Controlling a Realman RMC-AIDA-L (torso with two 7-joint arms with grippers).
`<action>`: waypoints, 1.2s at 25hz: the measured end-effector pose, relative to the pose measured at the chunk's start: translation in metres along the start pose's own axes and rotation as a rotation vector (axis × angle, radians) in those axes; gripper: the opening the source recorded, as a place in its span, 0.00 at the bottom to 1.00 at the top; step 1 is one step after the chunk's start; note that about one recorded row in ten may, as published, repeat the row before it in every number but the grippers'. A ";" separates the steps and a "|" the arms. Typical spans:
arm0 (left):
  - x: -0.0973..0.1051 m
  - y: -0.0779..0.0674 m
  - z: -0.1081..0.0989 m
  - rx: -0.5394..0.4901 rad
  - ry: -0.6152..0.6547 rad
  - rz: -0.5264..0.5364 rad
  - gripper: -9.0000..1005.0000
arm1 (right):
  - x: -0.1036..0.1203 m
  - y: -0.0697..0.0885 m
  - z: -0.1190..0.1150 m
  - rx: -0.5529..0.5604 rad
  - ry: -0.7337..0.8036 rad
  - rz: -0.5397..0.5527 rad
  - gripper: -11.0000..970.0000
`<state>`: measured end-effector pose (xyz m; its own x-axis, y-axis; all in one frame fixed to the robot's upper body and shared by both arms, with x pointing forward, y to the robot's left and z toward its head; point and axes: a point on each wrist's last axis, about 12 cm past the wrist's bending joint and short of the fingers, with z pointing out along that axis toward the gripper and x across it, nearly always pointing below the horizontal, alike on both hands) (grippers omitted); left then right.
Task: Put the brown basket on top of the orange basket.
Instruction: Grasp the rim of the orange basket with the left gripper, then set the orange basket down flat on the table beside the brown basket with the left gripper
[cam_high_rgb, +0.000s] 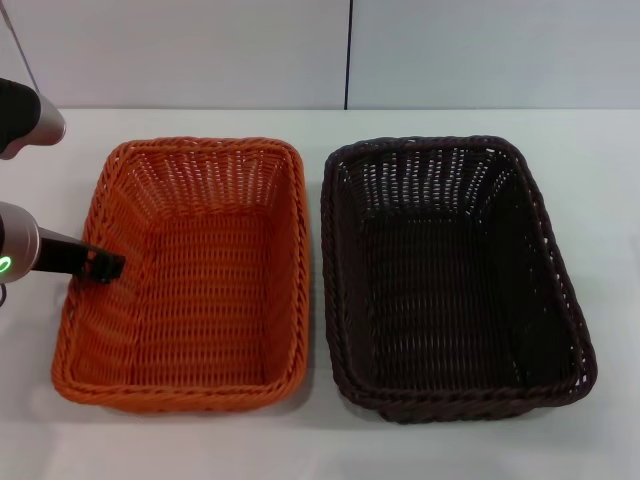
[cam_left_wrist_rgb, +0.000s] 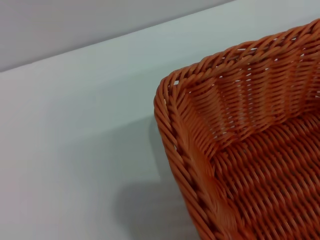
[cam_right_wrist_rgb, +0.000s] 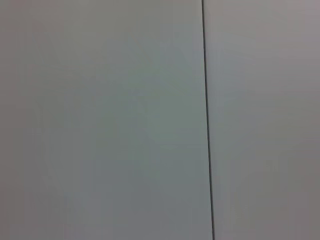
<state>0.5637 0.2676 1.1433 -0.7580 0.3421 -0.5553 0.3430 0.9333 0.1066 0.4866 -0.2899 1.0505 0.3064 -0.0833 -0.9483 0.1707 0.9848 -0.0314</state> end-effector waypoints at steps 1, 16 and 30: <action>0.000 0.000 0.000 0.000 0.000 0.001 0.42 | 0.000 0.000 0.000 0.000 0.000 0.000 0.80; -0.009 -0.010 -0.016 0.004 -0.019 0.326 0.32 | 0.000 0.000 0.000 -0.001 -0.003 -0.002 0.80; -0.033 -0.011 -0.079 -0.103 -0.077 0.612 0.28 | -0.004 -0.002 -0.002 0.009 -0.027 0.001 0.80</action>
<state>0.5412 0.2546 1.2259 -0.3973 0.8130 -0.4256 0.6446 0.5774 0.5011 0.4838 -0.2908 1.0534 0.3321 -0.0864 -0.9393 0.1787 0.9835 -0.0273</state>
